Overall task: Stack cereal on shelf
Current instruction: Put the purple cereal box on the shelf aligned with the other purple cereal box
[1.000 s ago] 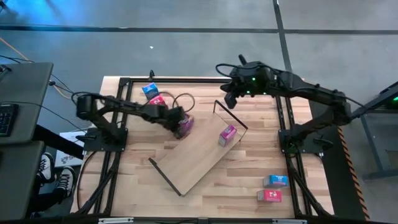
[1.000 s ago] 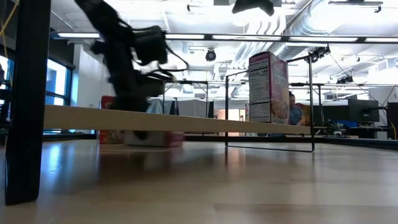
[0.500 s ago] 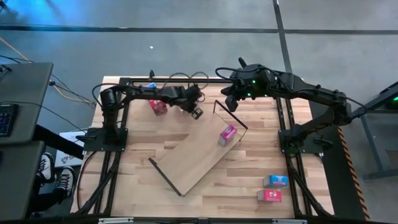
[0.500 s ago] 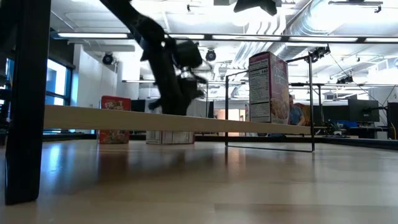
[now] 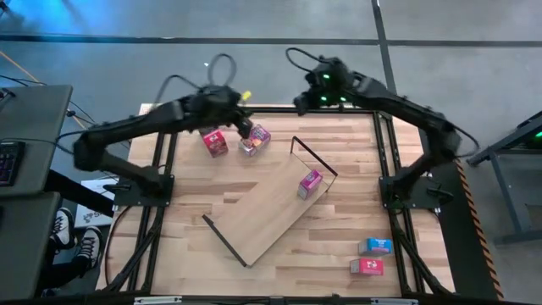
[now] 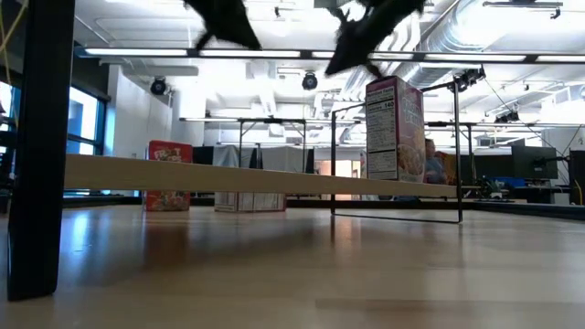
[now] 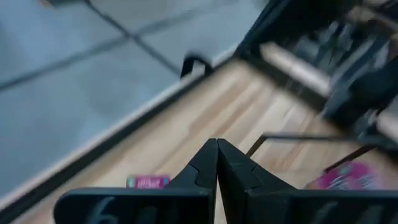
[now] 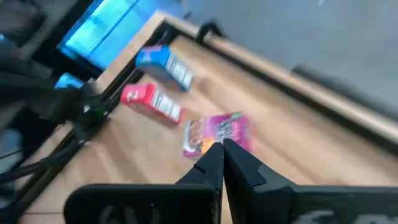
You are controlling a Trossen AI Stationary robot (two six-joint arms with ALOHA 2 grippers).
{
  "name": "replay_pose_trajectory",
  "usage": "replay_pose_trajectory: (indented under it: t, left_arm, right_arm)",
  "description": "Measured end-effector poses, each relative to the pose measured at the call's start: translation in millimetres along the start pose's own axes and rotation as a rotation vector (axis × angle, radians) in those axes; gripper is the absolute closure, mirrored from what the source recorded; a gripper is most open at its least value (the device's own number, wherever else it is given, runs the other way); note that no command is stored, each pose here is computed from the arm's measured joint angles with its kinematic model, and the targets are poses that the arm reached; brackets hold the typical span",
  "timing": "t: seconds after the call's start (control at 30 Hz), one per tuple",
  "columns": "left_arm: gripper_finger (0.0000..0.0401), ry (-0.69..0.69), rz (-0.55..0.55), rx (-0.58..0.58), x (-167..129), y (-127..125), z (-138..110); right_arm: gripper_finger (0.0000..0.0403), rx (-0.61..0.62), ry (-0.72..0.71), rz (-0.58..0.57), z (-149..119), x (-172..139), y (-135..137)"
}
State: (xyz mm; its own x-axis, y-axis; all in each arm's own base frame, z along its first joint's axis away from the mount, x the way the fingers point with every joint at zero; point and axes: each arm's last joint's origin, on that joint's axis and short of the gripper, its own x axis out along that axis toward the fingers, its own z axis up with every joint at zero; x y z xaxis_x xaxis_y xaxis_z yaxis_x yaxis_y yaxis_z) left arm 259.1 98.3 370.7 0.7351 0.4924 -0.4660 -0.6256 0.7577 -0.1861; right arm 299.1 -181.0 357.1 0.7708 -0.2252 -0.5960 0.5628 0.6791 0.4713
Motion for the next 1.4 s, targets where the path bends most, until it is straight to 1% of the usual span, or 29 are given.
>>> replay_pose_trajectory:
  t: [0.13,0.27,0.4,0.57,0.7,0.77,1.0,1.1,1.23,1.3,1.4]
  left_arm:
    - [0.0401,-0.123,-0.005,-0.046,-45.5,-6.6,6.8]
    - [0.0401,-0.194,-0.021,-0.088,-74.8,-10.6,7.8]
    - [0.0401,-0.23,-0.015,-0.11,-87.2,-13.8,7.0]
    - [0.0401,-0.221,-0.028,-0.103,-86.0,-20.4,4.2]
    - [0.0401,-0.196,-0.027,-0.1,-78.4,-26.7,0.7]
    - [0.0401,-0.189,-0.026,-0.103,-75.7,-29.1,-0.6]
    - [0.0401,-0.178,-0.017,-0.111,-70.7,-32.0,-2.6]
    - [0.0401,-0.181,0.0,-0.122,-69.1,-32.1,-2.9]
    - [0.0401,-0.188,0.003,-0.126,-69.7,-31.9,-2.4]
    - [0.0401,-0.185,0.003,-0.125,-69.6,-31.9,-2.6]
    - [0.0401,-0.184,0.0,-0.125,-69.6,-32.0,-2.7]
  right_arm:
    - [0.0403,0.058,0.068,0.096,0.7,56.3,-19.2]
    - [0.0403,0.095,0.143,0.147,-11.1,104.6,-31.1]
    - [0.0403,0.107,0.218,0.155,-27.0,138.8,-41.0]
    - [0.0403,0.118,0.268,0.147,-45.8,170.7,-45.2]
    - [0.0403,0.159,0.281,0.146,-56.9,189.1,-44.7]
    - [0.0403,0.182,0.281,0.123,-61.5,195.2,-44.5]
    - [0.0403,0.264,0.207,-0.015,-70.0,204.3,-36.4]
    - [0.0403,0.306,0.193,-0.031,-77.1,212.3,-31.3]
    - [0.0403,0.355,0.129,-0.017,-83.4,226.0,-24.6]
    - [0.0403,0.357,0.109,-0.058,-85.8,226.5,-22.9]
    - [0.0403,0.331,0.094,-0.089,-87.4,226.8,-22.1]
